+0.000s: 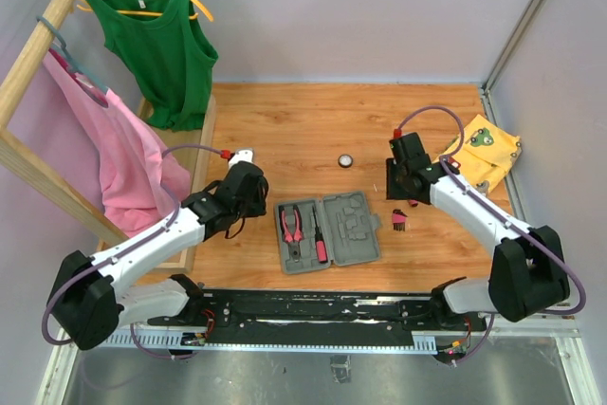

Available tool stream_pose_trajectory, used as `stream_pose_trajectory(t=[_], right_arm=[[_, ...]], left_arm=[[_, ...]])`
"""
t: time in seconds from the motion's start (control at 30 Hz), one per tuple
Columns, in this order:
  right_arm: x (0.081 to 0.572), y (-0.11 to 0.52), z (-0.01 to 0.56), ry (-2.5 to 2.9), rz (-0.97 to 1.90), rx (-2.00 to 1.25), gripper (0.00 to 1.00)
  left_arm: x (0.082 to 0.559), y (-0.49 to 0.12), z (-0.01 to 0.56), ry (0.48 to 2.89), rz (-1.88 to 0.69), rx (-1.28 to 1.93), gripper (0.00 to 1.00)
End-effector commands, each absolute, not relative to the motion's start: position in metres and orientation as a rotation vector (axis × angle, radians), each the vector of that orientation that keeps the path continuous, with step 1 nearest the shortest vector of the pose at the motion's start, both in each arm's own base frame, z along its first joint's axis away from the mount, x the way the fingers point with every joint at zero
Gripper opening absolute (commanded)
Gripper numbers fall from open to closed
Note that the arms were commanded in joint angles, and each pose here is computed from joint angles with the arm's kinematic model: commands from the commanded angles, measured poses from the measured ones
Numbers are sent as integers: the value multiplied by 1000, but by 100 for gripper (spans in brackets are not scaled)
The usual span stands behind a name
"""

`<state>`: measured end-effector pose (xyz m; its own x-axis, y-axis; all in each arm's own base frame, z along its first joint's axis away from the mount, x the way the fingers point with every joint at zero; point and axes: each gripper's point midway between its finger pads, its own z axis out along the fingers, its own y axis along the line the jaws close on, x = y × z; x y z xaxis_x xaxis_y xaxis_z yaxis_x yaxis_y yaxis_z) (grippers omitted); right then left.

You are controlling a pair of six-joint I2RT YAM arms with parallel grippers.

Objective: Sort the tools into containers
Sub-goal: Adjust the screwdriver in the storage box, then pick up the screwdriver from the center of the board.

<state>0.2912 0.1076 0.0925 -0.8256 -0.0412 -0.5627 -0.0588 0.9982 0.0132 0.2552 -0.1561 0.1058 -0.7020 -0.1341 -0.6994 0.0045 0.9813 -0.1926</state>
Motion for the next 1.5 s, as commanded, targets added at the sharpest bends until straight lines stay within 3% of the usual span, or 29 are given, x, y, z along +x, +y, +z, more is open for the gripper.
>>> stream_pose_trajectory(t=[0.0, 0.53, 1.17, 1.47], right_arm=[[286, 63, 82, 2600, -50, 42, 35], [308, 31, 39, 2696, 17, 156, 39], [318, 29, 13, 2790, 14, 100, 38], [321, 36, 33, 2731, 72, 86, 21]], left_arm=[[265, -159, 122, 2318, -221, -92, 39], [286, -164, 141, 2304, -161, -61, 49], [287, -168, 159, 2273, -198, -6, 49], [273, -148, 172, 2245, -166, -23, 51]])
